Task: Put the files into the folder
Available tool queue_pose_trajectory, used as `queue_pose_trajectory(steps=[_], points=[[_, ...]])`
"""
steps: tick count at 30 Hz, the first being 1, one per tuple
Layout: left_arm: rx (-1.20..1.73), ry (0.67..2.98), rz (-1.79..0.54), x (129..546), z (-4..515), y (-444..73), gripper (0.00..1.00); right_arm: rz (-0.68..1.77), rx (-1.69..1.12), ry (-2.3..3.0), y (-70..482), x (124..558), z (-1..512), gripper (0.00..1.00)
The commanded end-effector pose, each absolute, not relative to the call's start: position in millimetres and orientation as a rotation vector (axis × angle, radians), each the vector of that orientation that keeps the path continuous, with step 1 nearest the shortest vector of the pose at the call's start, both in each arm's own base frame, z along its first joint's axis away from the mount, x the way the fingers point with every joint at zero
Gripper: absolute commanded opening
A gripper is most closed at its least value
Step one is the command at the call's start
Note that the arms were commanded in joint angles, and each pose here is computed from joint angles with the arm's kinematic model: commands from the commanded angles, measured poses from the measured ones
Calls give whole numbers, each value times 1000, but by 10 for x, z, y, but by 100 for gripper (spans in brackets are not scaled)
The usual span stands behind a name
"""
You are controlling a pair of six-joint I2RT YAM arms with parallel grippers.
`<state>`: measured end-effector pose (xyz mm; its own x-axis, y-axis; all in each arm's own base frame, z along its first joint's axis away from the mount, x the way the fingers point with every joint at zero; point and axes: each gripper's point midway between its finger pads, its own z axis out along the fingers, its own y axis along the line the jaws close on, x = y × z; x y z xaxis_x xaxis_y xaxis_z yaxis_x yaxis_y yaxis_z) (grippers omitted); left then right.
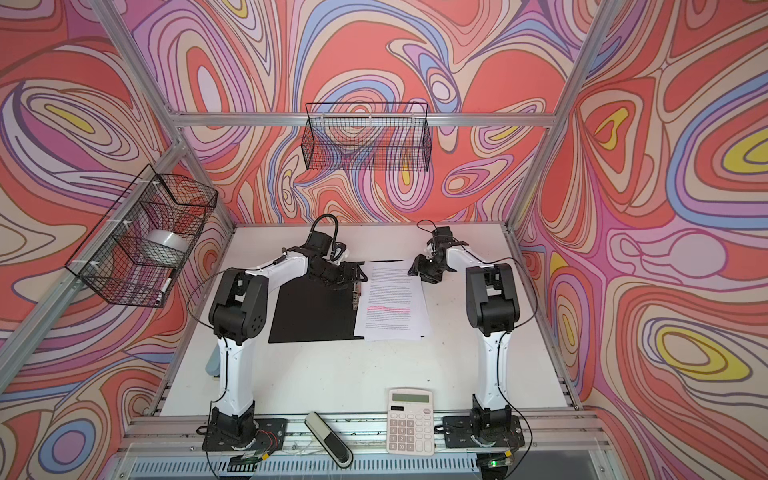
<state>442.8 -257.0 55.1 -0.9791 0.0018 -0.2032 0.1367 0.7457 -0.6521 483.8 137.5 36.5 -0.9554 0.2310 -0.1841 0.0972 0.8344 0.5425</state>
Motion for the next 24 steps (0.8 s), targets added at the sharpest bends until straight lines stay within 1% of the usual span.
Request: queue_pose_trajectory(steps=[1,4,8,10,13,18,24], points=[[101,2790,-1069,4399,434,-2624,100,851,197,2815,1502,4749,309,54],[101,2788,-1065,4405,433,-2621,100,831,184,2817,1513,4755,341,54],[100,2790,-1050,4400,451,-2606,100,571,256,2834,1226,4803,327,55],[107,2787,-1042,4393,485,-2595,100,501,279,2833,1137,4807,370,56],[115,2781,-1042,4370,545,-2593,100,532,280,2818,1164,4788,437,56],[101,2791,-1024,4332,600,-2559,100,478,336,2849,1084,4657,427,56],[97,2814,-1016,4245,601,-2518,100,566,372,2909,1155,4392,353,57]])
